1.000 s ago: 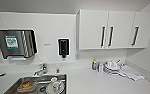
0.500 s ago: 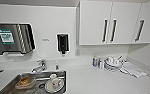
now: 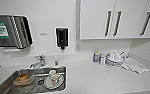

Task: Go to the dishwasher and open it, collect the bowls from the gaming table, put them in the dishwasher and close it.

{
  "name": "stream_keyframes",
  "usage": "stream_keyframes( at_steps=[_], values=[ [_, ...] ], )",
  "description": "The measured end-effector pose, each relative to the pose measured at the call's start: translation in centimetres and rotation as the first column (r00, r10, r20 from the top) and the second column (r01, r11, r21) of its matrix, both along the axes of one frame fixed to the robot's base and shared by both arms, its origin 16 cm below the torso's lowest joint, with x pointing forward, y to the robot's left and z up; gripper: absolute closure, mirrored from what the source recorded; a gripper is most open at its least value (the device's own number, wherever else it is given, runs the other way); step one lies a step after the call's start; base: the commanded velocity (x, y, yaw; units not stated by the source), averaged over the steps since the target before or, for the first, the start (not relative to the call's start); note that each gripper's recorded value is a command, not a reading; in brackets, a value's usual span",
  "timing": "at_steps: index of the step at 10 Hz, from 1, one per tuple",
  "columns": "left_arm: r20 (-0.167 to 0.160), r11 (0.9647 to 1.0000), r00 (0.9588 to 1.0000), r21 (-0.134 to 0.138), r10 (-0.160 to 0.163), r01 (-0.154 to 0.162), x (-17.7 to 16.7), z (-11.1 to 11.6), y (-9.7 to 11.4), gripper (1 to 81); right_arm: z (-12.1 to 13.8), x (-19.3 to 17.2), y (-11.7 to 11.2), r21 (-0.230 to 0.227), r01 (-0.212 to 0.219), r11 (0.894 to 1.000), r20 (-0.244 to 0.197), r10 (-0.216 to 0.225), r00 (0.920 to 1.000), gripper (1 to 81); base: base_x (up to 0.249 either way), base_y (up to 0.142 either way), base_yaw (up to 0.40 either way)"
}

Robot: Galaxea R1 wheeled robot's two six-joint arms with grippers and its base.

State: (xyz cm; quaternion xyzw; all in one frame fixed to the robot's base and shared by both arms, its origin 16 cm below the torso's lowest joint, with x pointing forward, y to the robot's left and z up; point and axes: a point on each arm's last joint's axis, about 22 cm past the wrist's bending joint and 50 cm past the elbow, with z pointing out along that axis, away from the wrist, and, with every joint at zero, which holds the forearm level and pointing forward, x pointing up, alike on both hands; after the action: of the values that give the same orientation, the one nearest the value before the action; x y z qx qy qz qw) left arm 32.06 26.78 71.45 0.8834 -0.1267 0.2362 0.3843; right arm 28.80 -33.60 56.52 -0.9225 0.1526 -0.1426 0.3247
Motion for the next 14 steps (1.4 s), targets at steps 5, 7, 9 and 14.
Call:
stream_keyframes(
  at_steps=[5, 7, 9, 14],
  values=[
    [-0.056, 1.0, 0.9984, 0.0, 0.002, -0.002, 1.9, -4.0, 0.1, 1.0, -2.9, 2.1, 0.3, 0.016, 0.007, 1.0, -0.043, -0.007, 0.999, 1.0, 0.0, 0.0, 0.0],
    [-0.032, 1.0, 0.9995, 0.009, 0.003, -0.003, 2.8, -2.5, 0.8, 1.0, -2.6, 2.5, 0.3, 0.019, 0.007, 1.0, -0.041, -0.006, 0.9991, 1.0, 0.0, 0.0, 0.0],
    [0.017, 0.9998, 0.9998, -0.018, -0.003, 0.004, 4.3, -0.2, -0.2, 1.0, -1.6, 3.4, 0.1, 0.022, 0.003, 1.0, -0.031, -0.002, 0.9995, 1.0, 0.0, 0.0, 0.0],
    [0.03, 0.9991, 0.9989, -0.019, -0.036, 0.037, 6.2, -1.5, -0.9, 1.0, -0.7, 6.2, 0.1, 0.043, 0.008, 0.999, -0.004, -0.008, 1.0, 1.0, 0.0, 0.0, 0.0]
  ],
)
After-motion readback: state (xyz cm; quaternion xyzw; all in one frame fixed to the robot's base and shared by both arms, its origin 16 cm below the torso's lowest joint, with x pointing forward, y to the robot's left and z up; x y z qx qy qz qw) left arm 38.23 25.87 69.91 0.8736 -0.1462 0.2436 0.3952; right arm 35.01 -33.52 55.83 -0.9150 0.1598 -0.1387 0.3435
